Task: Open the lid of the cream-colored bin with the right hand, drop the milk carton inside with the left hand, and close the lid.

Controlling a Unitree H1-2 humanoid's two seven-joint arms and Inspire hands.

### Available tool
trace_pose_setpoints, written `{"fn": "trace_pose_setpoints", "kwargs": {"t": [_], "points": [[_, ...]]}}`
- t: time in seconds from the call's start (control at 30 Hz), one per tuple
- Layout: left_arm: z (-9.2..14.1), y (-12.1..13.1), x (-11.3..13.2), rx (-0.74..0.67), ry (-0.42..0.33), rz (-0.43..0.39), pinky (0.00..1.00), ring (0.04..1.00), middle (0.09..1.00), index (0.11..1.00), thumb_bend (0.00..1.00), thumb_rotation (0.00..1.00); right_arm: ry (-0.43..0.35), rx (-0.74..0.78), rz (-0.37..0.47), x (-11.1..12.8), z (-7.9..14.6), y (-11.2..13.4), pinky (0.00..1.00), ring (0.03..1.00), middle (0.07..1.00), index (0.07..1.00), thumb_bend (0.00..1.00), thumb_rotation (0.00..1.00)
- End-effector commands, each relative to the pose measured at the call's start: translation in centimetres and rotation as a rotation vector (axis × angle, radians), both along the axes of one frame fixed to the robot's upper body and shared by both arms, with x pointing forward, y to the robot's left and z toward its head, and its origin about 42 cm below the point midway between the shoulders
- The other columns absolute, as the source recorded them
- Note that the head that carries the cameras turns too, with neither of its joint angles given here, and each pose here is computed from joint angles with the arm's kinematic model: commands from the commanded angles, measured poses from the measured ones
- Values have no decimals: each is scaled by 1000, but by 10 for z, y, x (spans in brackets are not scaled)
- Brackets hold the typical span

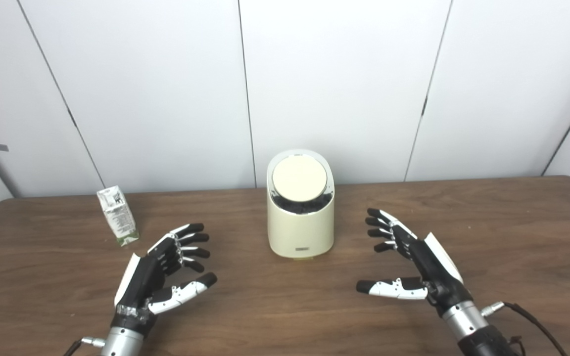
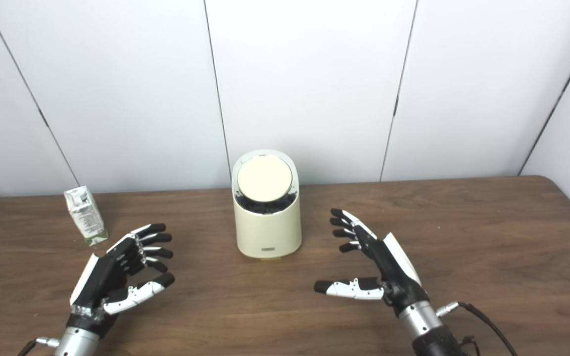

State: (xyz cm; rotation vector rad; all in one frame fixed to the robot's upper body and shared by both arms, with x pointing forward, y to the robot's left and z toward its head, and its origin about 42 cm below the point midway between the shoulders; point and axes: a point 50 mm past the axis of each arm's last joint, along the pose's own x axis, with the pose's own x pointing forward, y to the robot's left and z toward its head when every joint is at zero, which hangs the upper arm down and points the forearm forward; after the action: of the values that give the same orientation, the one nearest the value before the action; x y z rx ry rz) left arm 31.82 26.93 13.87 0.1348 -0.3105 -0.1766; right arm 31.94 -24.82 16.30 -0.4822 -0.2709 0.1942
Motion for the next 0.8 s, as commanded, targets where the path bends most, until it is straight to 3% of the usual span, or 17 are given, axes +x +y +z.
{"fn": "trace_pose_setpoints", "kwargs": {"t": [0.0,0.5,0.77], "points": [[18,3,5,4,-79,-1,541,661,757,822,714,148,-81,8,16,6,17,-1,696,821,868,901,764,317],[18,4,7,6,-77,-1,537,654,757,823,722,158,-91,9,2,8,20,3,674,804,859,894,770,309],[18,3,7,3,-79,-5,527,646,753,824,722,153,-151,-42,-20,28,53,12,670,822,891,925,772,375]]}}
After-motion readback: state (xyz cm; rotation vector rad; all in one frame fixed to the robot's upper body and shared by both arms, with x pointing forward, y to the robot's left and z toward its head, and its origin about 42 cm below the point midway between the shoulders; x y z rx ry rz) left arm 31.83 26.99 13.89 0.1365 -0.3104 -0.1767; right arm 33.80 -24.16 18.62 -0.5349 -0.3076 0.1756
